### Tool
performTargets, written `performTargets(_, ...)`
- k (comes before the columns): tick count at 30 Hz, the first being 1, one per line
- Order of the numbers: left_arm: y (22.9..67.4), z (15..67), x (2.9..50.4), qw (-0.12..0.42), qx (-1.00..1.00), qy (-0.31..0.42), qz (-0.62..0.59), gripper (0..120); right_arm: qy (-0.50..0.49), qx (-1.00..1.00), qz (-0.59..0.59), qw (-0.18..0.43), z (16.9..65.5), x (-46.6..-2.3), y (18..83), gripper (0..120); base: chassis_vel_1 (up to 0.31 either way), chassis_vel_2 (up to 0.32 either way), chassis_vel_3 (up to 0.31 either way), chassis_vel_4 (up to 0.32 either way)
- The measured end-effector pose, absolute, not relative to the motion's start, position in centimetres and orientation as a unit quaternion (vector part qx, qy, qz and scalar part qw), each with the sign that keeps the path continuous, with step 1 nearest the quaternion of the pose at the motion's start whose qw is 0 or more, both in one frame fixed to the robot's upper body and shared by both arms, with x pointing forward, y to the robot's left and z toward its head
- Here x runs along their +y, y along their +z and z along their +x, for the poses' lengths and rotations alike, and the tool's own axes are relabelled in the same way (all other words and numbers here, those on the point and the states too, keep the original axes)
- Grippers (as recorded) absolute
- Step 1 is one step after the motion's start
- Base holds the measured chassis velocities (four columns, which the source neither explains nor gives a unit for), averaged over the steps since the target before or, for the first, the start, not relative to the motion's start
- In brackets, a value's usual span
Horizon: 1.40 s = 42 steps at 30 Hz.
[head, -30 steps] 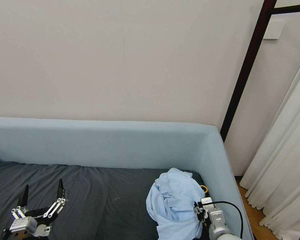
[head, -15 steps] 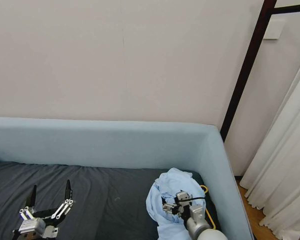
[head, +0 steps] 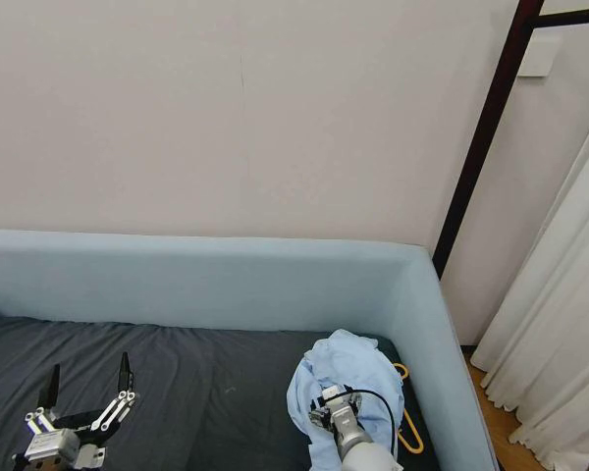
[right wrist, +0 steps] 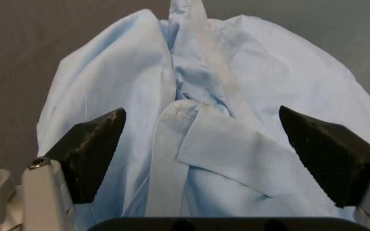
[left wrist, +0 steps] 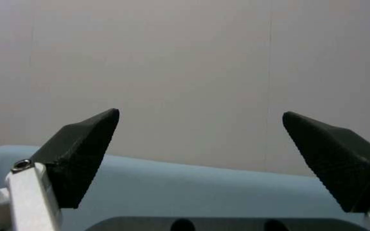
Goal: Pick up the clothes from the sofa and hang them on the clothes hanger.
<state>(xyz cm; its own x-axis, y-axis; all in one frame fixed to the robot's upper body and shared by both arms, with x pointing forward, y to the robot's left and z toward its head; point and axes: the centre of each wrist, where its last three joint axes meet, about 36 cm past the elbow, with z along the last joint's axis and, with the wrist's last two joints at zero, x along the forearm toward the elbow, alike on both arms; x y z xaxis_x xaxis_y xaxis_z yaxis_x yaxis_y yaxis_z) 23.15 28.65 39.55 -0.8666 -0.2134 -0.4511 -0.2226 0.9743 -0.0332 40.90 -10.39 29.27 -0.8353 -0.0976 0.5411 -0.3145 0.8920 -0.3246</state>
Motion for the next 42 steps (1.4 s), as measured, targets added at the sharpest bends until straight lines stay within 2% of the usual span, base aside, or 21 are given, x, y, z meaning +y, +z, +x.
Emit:
performTargets(2, 39.6, 23.1, 28.6, 0.232, 0.966, 0.01, -0.114, 100, 0.21, -0.935, 0.11, 0.265, 40.8, -10.3, 29.0, 90, 0.0, 0.0, 0.0, 0.0)
performTargets(7, 39.6, 23.1, 28.6, 0.233, 0.965, 0.009, -0.117, 100, 0.234, -0.929, 0.101, 0.269, 40.6, -10.2, 28.1, 74, 0.0, 0.0, 0.0, 0.0)
performTargets(8, 39.6, 23.1, 28.6, 0.233, 0.965, 0.009, -0.117, 100, 0.234, -0.929, 0.101, 0.269, 40.6, -10.2, 28.1, 74, 0.0, 0.0, 0.0, 0.0)
performTargets(13, 39.6, 23.1, 28.6, 0.234, 0.965, 0.009, -0.119, 100, 0.244, -0.924, 0.097, 0.279, 39.8, -10.4, 27.5, 51, 0.0, 0.0, 0.0, 0.0)
performTargets(15, 39.6, 23.1, 28.6, 0.234, 0.965, 0.008, -0.119, 100, 0.244, -0.923, 0.097, 0.28, 39.7, -10.4, 27.5, 48, 0.0, 0.0, 0.0, 0.0)
performTargets(19, 39.5, 23.2, 28.4, 0.235, 0.965, 0.005, -0.119, 100, 0.245, -0.921, 0.1, 0.284, 39.2, -10.4, 27.3, 31, 0.0, 0.0, 0.0, 0.0)
performTargets(20, 39.5, 23.2, 28.4, 0.235, 0.965, 0.005, -0.119, 100, 0.245, -0.921, 0.1, 0.284, 39.2, -10.4, 27.3, 31, 0.0, 0.0, 0.0, 0.0)
performTargets(26, 39.3, 23.3, 28.4, 0.234, 0.964, 0.004, -0.122, 100, 0.248, -0.921, 0.099, 0.284, 39.1, -10.9, 27.4, 5, 0.0, 0.0, 0.0, 0.0)
performTargets(28, 39.2, 23.4, 28.5, 0.234, 0.964, 0.003, -0.123, 100, 0.248, -0.921, 0.1, 0.282, 39.0, -11.0, 27.6, 0, 0.0, 0.0, 0.0, 0.0)
performTargets(32, 39.1, 23.5, 28.5, 0.234, 0.964, 0.002, -0.125, 100, 0.243, -0.925, 0.102, 0.274, 38.8, -11.3, 28.4, 0, 0.0, 0.0, 0.0, 0.0)
performTargets(34, 39.0, 23.7, 28.4, 0.234, 0.964, -0.001, -0.125, 100, 0.23, -0.933, 0.102, 0.258, 38.7, -11.7, 29.6, 0, 0.0, 0.0, 0.0, 0.0)
performTargets(36, 38.8, 24.1, 28.1, 0.236, 0.964, -0.007, -0.125, 100, 0.187, -0.957, 0.104, 0.198, 39.6, -13.0, 31.9, 0, 0.0, 0.0, 0.0, 0.0)
performTargets(37, 38.8, 24.1, 28.1, 0.236, 0.964, -0.007, -0.125, 100, 0.187, -0.957, 0.104, 0.198, 39.6, -13.0, 31.9, 0, 0.0, 0.0, 0.0, 0.0)
performTargets(41, 38.5, 24.7, 27.6, 0.24, 0.963, -0.016, -0.122, 100, 0.089, -0.985, 0.136, 0.055, 44.0, -16.6, 38.6, 0, 0.0, 0.0, 0.0, 0.0)
performTargets(42, 38.5, 24.7, 27.6, 0.24, 0.963, -0.016, -0.122, 100, 0.089, -0.985, 0.136, 0.055, 44.0, -16.6, 38.6, 0, 0.0, 0.0, 0.0, 0.0)
